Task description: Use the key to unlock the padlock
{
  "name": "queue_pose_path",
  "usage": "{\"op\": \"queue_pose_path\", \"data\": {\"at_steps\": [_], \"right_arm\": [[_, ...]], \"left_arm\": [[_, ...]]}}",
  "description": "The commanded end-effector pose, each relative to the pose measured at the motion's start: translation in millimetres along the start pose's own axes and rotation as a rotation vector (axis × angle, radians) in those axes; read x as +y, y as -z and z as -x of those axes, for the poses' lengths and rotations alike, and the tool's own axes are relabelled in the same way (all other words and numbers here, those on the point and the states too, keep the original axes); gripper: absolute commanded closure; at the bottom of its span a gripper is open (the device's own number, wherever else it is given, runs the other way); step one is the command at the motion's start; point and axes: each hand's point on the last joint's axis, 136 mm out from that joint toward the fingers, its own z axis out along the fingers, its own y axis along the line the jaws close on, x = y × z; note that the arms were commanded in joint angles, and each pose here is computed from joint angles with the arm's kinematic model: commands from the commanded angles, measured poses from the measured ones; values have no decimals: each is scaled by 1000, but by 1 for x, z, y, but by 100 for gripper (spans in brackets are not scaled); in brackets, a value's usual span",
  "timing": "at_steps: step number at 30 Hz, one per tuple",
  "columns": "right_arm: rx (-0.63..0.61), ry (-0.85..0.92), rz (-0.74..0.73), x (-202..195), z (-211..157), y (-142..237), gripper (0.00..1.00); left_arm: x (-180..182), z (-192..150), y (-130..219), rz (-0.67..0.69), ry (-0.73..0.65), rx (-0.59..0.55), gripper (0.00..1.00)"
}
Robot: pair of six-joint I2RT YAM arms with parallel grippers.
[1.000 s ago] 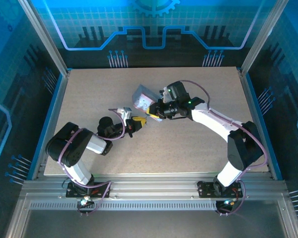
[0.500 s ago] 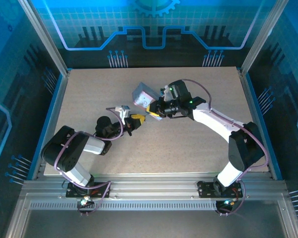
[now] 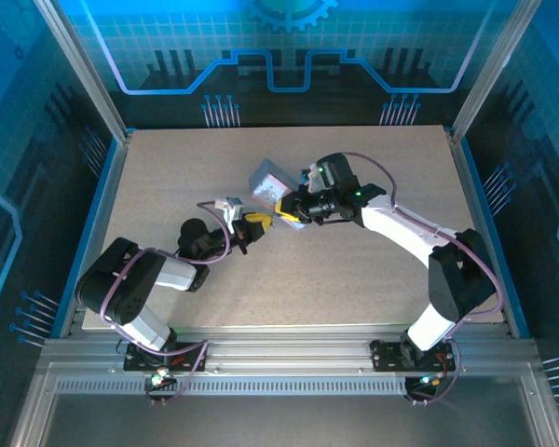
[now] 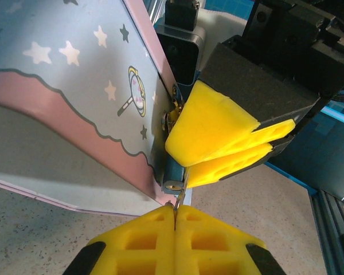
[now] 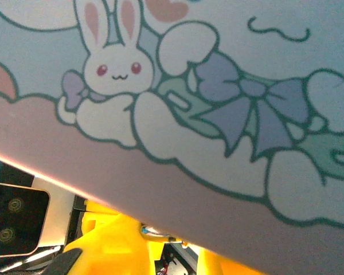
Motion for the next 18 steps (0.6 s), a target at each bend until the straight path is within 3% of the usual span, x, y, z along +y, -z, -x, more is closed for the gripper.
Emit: {"op": "queue_pose_path", "data": {"at_steps": [1, 18], "right_arm": [[-30, 61, 103, 31, 6, 15, 100], [-47, 62, 118, 37, 7, 22, 100]], "left_arm": [[0, 8, 4, 17, -34, -36, 100], [1, -1, 3, 50, -77, -27, 100]]}}
